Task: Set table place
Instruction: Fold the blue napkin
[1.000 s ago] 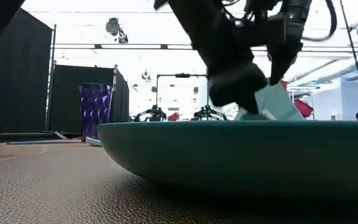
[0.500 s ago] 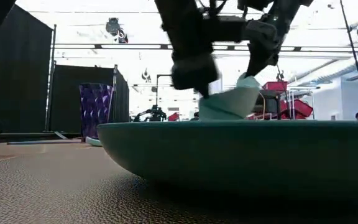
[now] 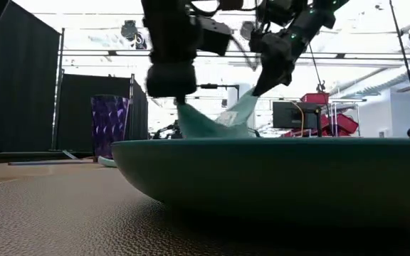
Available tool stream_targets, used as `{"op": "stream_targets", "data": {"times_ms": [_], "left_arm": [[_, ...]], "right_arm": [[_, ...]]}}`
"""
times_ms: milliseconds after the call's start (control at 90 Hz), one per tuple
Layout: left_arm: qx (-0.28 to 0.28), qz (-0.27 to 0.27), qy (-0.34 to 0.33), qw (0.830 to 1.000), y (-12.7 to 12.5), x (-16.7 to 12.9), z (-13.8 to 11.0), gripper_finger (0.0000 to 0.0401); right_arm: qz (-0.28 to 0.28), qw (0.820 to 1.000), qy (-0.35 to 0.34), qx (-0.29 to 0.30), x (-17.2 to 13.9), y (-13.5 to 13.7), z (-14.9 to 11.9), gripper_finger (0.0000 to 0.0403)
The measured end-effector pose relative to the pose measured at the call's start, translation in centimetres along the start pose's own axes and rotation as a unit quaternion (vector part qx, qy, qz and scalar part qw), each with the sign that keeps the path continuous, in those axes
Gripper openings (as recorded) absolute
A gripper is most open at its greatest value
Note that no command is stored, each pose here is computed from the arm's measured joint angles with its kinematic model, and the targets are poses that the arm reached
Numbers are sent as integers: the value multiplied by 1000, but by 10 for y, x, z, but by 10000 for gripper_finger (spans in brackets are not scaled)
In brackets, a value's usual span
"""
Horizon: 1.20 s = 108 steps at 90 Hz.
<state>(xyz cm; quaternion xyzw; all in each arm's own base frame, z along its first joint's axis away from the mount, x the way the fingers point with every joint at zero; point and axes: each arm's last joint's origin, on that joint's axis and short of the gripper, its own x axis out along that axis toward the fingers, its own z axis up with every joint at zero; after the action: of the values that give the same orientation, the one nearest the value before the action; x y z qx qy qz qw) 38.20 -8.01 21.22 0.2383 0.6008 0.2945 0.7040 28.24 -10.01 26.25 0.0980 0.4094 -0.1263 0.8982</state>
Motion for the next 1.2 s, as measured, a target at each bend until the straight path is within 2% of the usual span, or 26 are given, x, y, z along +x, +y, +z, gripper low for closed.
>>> {"op": "stream_targets", "data": {"times_ms": [189, 356, 778, 1067, 1200], "left_arm": [[-7, -6, 36, 999, -10, 5, -18, 0], [-14, -9, 41, 999, -17, 10, -24, 0], [-21, 0, 59, 998, -24, 19, -34, 0], [-42, -6, 72, 996, -26, 23, -38, 0], [-50, -22, 63, 997, -25, 28, -32, 0]], "right_arm": [[13, 1000, -15, -6, 17, -7, 4, 0], [49, 998, -28, -6, 35, -12, 11, 0], [57, 998, -5, -29, 74, -18, 56, 0], [64, 998, 13, -23, 91, -23, 57, 1], [63, 998, 13, -22, 91, -23, 57, 20]]}}
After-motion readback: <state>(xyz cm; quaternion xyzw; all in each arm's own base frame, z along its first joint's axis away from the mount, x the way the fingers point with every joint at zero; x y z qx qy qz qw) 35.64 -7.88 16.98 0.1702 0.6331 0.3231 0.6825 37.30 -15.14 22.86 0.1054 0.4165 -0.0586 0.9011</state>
